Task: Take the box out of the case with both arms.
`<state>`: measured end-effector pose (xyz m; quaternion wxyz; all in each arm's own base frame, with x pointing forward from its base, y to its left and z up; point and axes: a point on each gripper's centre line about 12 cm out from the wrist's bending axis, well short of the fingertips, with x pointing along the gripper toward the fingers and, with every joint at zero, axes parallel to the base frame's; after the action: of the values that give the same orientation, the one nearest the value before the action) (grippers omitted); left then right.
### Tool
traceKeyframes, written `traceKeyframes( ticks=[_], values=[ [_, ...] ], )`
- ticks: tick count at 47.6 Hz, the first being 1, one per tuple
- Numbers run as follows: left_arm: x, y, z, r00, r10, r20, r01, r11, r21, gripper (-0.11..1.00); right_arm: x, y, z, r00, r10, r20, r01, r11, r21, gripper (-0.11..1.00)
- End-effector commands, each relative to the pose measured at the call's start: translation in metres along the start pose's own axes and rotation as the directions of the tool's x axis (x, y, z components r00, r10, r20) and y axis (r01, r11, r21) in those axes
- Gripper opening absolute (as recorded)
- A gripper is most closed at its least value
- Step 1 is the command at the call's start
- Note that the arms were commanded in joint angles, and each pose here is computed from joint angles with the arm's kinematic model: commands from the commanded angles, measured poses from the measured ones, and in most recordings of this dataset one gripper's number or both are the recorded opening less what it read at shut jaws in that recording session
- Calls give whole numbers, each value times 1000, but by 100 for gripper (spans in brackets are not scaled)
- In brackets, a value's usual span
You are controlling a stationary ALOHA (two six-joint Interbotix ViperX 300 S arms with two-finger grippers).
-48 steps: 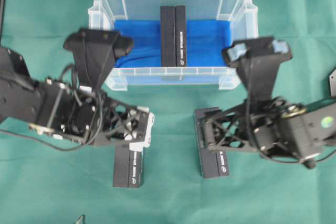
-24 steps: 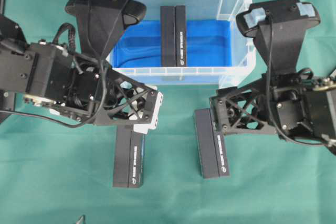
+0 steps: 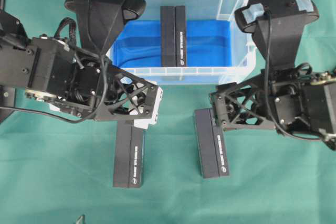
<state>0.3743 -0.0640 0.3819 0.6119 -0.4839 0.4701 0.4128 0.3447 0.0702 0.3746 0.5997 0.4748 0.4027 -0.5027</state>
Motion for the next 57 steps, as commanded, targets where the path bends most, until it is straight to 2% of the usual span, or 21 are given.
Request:
traceKeyframes(
  ticks=[1, 11, 17, 24, 35, 43, 48, 57],
  values=[
    [-12, 3, 3, 999, -32, 6, 32, 999, -8, 90, -16, -3, 7, 999, 43, -6, -43, 999, 15, 93],
    [-12, 3, 2, 999, -32, 5, 32, 999, 2, 90, -16, -4, 6, 999, 42, -12, -42, 999, -10, 92],
    [-14, 11, 0, 1000, -19, 2, 19, 1000, 8, 90, -17, -12, 5, 1000, 11, -27, -12, 1000, -21, 86],
    [-19, 33, -3, 1000, 13, -3, -13, 1000, 4, 90, -21, -31, 7, 999, -25, -34, 25, 999, -23, 83],
    [-19, 76, -8, 999, 46, -8, -47, 999, -13, 90, -24, -71, 14, 998, -38, -44, 37, 999, -28, 83],
    [-20, 112, -13, 998, 57, -13, -57, 997, -47, 90, -29, -100, 22, 998, -22, -50, 21, 1000, -14, 83],
    [-19, 131, -18, 998, 60, -16, -60, 996, -59, 90, -29, -117, 26, 998, -35, -48, 34, 999, -4, 83],
    [-22, 157, -24, 999, 43, -23, -45, 994, -96, 90, -25, -130, 24, 997, -53, -47, 53, 999, -4, 83]
  ],
)
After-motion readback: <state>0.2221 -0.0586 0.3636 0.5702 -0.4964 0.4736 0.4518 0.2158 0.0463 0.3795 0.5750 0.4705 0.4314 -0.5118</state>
